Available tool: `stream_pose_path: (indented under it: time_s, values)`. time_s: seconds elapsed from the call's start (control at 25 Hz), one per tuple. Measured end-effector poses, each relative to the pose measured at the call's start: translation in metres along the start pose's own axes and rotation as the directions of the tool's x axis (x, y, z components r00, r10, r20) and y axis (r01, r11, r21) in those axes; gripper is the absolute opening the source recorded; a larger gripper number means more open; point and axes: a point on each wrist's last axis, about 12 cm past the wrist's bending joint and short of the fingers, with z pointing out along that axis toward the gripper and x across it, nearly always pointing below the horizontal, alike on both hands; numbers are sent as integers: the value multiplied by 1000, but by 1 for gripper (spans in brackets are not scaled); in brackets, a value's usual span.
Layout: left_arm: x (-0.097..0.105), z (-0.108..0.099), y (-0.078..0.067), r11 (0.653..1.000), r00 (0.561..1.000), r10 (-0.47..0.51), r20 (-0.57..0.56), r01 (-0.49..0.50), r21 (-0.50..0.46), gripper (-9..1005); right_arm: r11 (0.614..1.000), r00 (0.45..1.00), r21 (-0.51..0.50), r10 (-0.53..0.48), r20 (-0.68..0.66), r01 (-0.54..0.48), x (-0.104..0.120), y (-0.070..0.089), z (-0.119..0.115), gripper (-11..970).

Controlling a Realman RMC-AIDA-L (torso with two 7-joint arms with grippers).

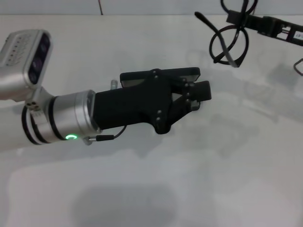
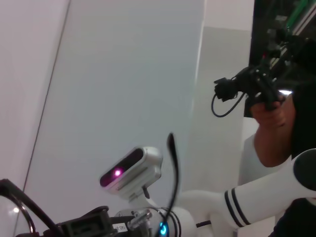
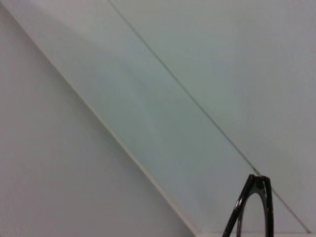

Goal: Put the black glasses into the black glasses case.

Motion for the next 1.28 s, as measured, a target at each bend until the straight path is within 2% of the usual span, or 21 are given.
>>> stream_pose_path:
  time_s: [0.72, 1.28]
  values:
    - [8, 10, 9, 996, 999, -48, -17, 47, -76, 12, 996, 999, -84, 2, -50, -6, 12, 10, 33, 111]
    - [9, 9, 11, 994, 998, -52, -27, 50, -96, 13, 991, 993, -134, -33, -111, 18, 19, 16, 38, 112]
